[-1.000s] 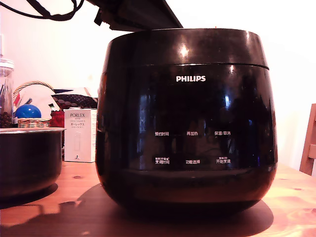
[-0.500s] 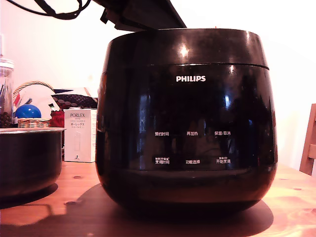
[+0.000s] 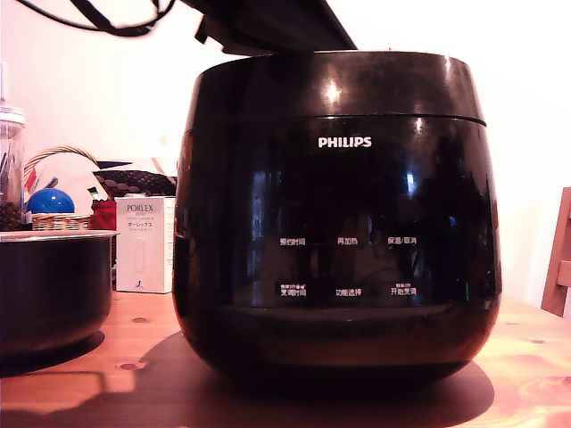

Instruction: Open the rice cooker by pressing the large metal button on the top of its lid with medium force

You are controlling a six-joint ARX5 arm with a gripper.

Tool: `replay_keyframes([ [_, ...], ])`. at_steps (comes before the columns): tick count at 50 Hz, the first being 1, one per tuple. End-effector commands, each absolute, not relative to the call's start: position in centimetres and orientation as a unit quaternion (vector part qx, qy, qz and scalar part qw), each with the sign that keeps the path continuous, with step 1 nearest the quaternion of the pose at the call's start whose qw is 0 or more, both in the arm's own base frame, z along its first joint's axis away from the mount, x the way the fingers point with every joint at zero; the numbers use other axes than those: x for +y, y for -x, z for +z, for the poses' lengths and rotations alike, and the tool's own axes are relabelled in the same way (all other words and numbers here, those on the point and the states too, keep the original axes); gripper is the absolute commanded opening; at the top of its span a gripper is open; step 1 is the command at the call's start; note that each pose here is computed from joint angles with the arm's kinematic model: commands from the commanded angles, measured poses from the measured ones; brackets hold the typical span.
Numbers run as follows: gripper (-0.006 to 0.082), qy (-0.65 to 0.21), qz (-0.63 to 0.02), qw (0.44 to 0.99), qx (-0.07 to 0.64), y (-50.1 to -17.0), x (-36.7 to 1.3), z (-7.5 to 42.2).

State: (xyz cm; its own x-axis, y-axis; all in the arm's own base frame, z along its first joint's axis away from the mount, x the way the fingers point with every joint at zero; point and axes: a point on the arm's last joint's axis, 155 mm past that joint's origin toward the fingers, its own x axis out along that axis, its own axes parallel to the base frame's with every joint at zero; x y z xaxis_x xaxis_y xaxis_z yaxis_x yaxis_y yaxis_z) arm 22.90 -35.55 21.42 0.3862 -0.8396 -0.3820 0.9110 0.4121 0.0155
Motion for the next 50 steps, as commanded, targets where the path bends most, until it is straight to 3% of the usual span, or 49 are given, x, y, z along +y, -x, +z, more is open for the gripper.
replay_keyframes([
  [1, -0.0024, -0.115, -0.515, 0.825, 0.203, -23.2, -34.7, 17.8],
  [27, -0.0024, -0.076, -0.464, 0.878, 0.088, -24.4, -31.1, 26.9],
  [50, -0.0024, -0.096, -0.303, 0.944, 0.085, -28.8, -22.0, 28.8],
])
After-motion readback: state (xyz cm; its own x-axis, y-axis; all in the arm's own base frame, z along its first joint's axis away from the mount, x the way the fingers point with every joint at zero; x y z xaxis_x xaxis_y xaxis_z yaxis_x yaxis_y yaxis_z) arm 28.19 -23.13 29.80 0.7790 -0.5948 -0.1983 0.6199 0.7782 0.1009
